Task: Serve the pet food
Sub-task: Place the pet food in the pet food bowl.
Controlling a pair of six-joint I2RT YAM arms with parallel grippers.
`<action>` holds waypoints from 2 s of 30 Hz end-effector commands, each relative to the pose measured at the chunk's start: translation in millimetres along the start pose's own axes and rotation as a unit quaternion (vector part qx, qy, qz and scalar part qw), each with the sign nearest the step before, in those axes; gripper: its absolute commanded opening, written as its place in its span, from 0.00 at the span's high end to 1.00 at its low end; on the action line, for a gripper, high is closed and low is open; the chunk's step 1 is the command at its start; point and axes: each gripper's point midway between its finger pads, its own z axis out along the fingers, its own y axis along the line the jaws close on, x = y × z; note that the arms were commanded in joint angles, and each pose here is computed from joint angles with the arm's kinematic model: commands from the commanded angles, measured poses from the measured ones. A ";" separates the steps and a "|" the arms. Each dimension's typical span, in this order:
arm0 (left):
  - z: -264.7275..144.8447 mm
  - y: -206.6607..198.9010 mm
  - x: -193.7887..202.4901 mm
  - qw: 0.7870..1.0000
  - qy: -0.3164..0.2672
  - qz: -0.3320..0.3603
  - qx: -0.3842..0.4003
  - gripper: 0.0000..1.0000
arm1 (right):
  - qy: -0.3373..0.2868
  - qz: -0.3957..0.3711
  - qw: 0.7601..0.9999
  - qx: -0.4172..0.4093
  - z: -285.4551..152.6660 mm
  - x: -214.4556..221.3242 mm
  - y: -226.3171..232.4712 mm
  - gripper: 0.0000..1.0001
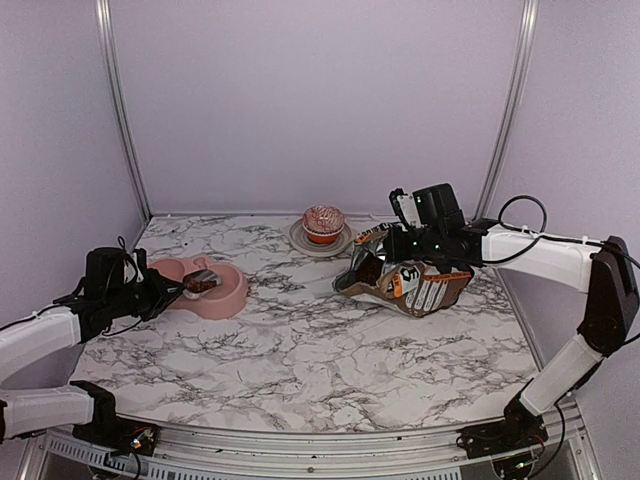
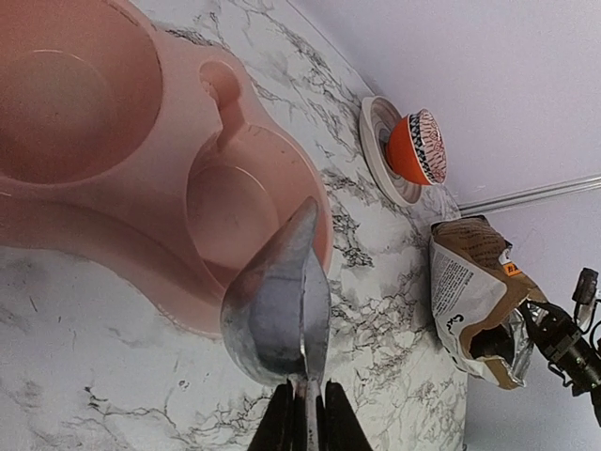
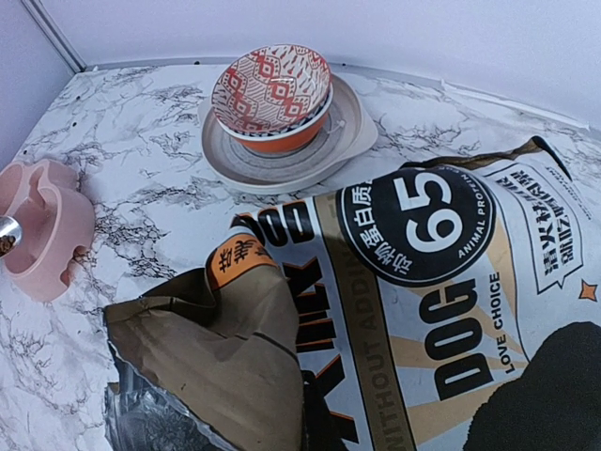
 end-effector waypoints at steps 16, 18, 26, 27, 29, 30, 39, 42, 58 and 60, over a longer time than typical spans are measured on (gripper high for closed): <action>6.4 24.4 -3.4 0.993 0.025 0.080 -0.087 1.00 | -0.033 0.008 0.999 0.022 -6.6 -24.4 -12.4 1.00; 6.0 24.4 -5.8 0.991 0.026 0.088 -0.096 1.00 | -0.033 0.008 0.999 0.021 -5.9 -25.0 -11.7 1.00; 9.2 22.1 -8.1 0.987 0.039 0.113 -0.112 1.00 | -0.033 0.006 0.999 0.017 -4.1 -25.8 -9.8 1.00; 9.7 22.0 -7.4 0.986 0.041 0.114 -0.113 1.00 | -0.033 0.007 0.999 0.018 -4.1 -26.2 -10.5 1.00; 11.0 21.3 -6.8 0.985 0.044 0.119 -0.114 1.00 | -0.034 0.006 0.999 0.018 -4.2 -26.7 -10.4 1.00; 11.6 21.1 -6.6 0.985 0.046 0.119 -0.115 1.00 | -0.034 0.006 0.999 0.017 -4.3 -26.7 -10.1 1.00; 15.0 15.6 -9.7 0.974 0.053 0.163 -0.146 1.00 | -0.034 0.004 0.999 0.018 -4.5 -26.2 -10.3 1.00; 16.5 9.8 -9.6 0.970 0.062 0.181 -0.151 1.00 | -0.035 0.002 0.999 0.016 -6.2 -27.9 -9.5 1.00; 11.3 -6.9 -10.4 0.933 0.074 0.282 -0.213 1.00 | -0.027 -0.001 1.000 0.010 -5.4 -22.3 -7.9 1.00; 11.3 -5.1 -10.3 0.927 0.074 0.291 -0.225 1.00 | -0.027 -0.001 1.000 0.010 -4.8 -22.1 -7.8 1.00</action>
